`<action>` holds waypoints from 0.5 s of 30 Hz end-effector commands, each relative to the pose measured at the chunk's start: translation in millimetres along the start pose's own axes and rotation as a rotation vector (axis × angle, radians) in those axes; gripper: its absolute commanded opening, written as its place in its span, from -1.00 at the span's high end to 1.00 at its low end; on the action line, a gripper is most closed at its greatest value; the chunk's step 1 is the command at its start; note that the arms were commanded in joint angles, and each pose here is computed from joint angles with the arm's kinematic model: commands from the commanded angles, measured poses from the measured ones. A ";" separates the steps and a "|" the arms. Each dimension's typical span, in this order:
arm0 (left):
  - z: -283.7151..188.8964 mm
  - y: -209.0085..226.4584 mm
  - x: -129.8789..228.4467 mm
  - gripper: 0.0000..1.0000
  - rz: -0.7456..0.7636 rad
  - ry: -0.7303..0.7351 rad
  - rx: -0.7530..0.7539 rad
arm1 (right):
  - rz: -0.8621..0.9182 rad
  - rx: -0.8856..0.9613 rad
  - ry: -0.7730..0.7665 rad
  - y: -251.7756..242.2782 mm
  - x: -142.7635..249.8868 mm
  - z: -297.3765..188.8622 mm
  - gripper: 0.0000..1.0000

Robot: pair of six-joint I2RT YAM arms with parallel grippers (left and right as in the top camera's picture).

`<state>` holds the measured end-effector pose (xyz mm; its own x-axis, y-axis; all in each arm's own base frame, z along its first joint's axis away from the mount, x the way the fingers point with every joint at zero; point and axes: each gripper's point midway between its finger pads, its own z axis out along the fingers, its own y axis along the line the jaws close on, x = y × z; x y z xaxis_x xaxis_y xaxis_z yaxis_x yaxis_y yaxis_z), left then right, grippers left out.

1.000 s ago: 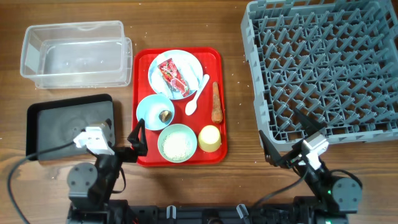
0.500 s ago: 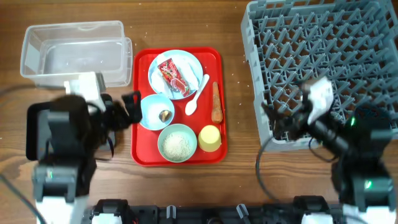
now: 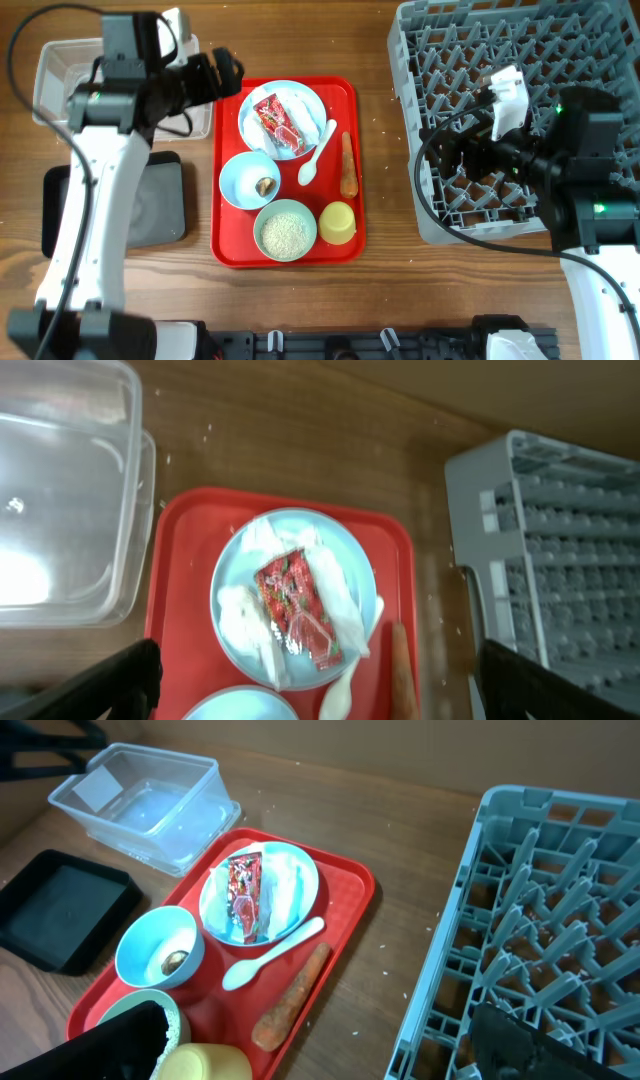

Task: Sort waste into correct bins and load items into the dishwasher rack
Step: 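Reach the left gripper to the red wrapper on the blue plate and grasp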

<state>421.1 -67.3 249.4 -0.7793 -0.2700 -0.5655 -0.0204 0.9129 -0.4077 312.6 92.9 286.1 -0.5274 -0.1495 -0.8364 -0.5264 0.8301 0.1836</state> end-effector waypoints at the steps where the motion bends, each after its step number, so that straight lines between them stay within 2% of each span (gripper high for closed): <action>1: 29.7 -5.3 -5.7 -0.99 0.043 -0.023 -0.064 | 0.018 0.000 -0.006 -2.3 -6.1 0.5 -0.99; 3: 53.3 1.0 4.0 -0.99 0.078 -0.005 -0.172 | 0.021 0.005 -0.001 -3.3 -4.9 0.9 -0.99; 6: 93.6 -0.3 32.1 -1.00 0.107 0.078 -0.239 | 0.029 0.037 0.017 -8.5 -0.8 0.7 -0.99; 12: 145.1 24.0 78.5 -1.00 -0.124 0.183 -0.374 | 0.059 0.041 0.073 -8.0 13.6 0.2 -0.99; 15: 163.9 30.5 93.5 -0.99 -0.139 0.230 -0.381 | 0.069 0.038 0.087 -7.1 17.2 -0.1 -1.00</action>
<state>445.6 -116.7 80.2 -0.8899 -0.2911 -0.3511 -0.2541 0.9557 -0.1483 303.9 87.7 265.7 -0.6187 -0.1432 -0.7725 -0.4765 0.8501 0.2241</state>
